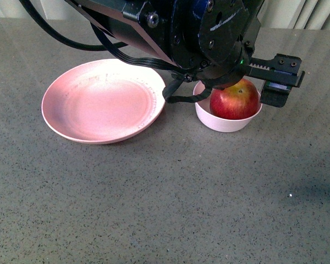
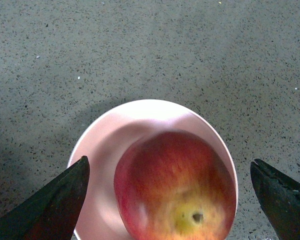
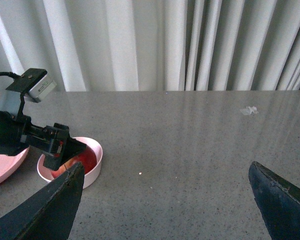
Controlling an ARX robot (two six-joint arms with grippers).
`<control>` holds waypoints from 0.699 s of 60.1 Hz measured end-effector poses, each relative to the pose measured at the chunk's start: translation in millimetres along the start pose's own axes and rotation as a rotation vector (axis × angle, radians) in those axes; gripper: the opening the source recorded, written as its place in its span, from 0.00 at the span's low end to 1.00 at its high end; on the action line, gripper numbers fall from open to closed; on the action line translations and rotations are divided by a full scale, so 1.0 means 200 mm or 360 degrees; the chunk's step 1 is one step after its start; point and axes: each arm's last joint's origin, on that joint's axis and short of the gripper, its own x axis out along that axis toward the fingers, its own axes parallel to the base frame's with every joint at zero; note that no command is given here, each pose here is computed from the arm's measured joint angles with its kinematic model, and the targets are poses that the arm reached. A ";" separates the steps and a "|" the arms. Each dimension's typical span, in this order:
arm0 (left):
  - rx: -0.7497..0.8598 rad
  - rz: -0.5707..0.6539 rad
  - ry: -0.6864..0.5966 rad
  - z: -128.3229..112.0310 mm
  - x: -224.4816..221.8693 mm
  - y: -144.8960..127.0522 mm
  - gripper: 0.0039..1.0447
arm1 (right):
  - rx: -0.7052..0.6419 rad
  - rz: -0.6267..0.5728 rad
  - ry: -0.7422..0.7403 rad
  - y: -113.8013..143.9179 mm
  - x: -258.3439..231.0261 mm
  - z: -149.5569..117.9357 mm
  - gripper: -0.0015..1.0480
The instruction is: Move apple from plate to bowl
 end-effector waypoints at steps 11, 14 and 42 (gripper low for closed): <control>-0.0023 0.0003 -0.0029 0.02 -0.04 0.04 0.92 | 0.0000 -0.0001 0.0000 0.00 0.00 0.00 0.91; -0.0033 0.0005 -0.0048 0.03 -0.07 0.05 0.92 | 0.0000 -0.0001 0.0000 0.00 0.00 0.00 0.91; -0.0127 0.0210 -0.0515 0.14 -0.67 0.32 0.91 | 0.0000 -0.0001 0.0000 0.00 0.00 0.00 0.91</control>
